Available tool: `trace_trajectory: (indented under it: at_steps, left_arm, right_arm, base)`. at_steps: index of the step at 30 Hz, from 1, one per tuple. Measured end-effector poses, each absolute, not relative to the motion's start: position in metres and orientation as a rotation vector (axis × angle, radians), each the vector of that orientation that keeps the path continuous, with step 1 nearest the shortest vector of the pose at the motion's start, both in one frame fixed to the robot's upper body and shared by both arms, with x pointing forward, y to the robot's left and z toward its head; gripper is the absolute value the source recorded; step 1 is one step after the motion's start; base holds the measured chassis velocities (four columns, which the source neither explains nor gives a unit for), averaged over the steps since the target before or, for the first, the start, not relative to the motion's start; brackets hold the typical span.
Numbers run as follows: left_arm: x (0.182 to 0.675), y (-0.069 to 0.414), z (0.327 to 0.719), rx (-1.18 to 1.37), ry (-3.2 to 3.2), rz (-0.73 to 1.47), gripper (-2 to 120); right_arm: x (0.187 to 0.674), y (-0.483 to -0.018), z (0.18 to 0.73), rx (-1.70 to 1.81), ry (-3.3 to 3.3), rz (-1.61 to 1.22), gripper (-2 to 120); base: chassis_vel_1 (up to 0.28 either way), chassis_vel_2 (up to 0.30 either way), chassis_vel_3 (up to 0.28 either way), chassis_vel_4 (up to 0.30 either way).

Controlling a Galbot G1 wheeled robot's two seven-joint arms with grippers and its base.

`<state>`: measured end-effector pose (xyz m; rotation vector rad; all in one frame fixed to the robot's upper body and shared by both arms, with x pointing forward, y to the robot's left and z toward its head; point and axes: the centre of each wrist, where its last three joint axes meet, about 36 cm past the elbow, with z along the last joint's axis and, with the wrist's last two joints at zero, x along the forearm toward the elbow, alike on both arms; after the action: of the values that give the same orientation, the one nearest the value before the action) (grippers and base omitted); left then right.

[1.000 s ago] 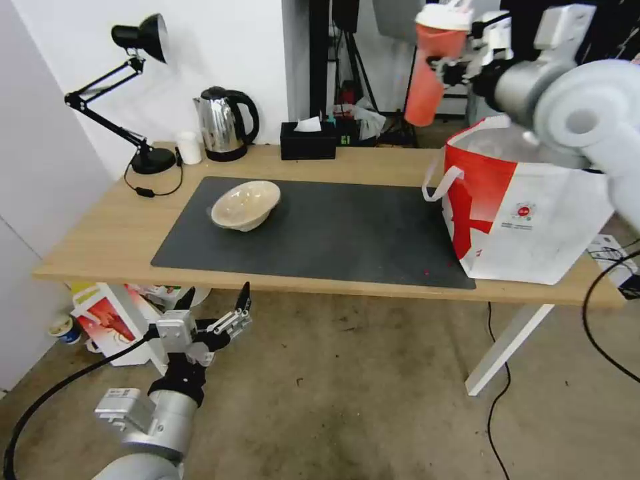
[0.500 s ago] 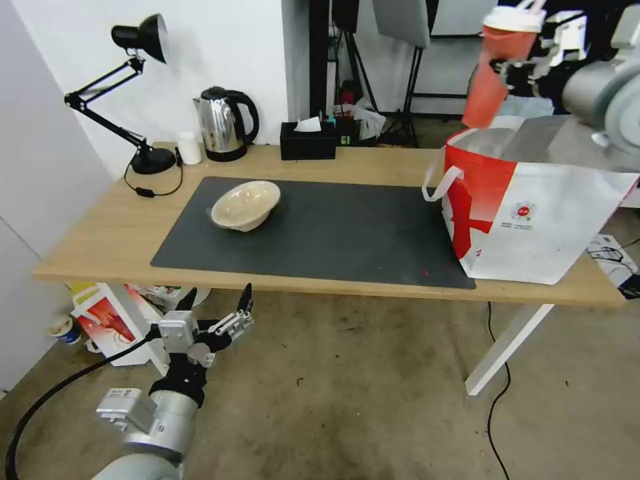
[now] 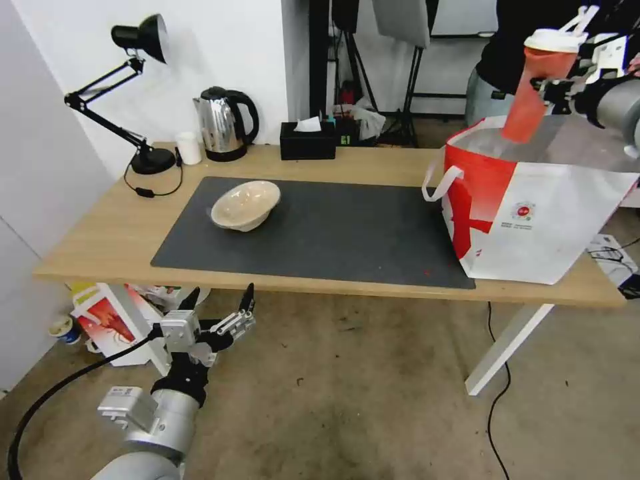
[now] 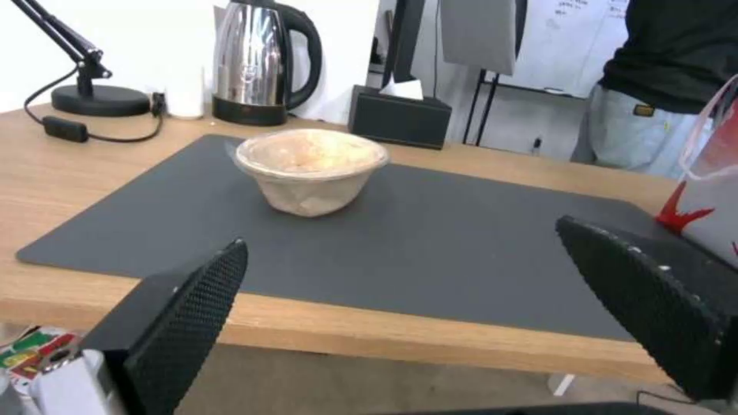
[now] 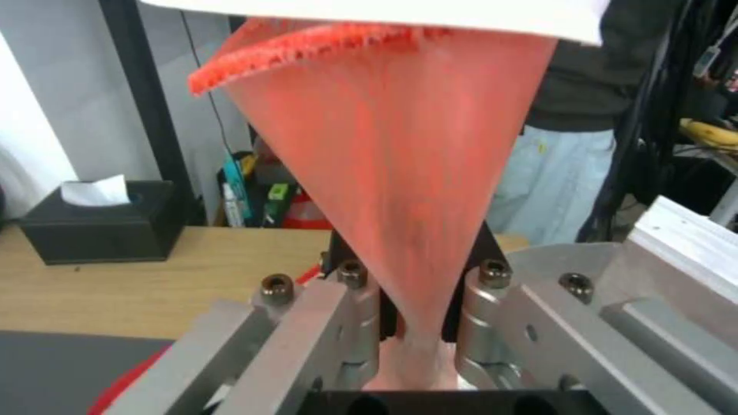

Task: Pick up the trash from the table and place it into the takeout bag.

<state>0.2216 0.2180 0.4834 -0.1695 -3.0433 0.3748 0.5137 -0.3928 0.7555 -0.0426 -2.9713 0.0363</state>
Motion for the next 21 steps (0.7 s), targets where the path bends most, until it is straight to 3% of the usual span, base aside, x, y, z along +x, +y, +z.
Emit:
trace_trajectory:
  at_steps: [21]
  left_arm:
    - [0.223,0.219,0.482,-0.160,-3.045,0.390,100]
  right_arm:
    - [0.504,-0.389,0.717,-0.106,-2.915,0.153,6]
  base:
    - [0.000,0.000,0.000,0.000]
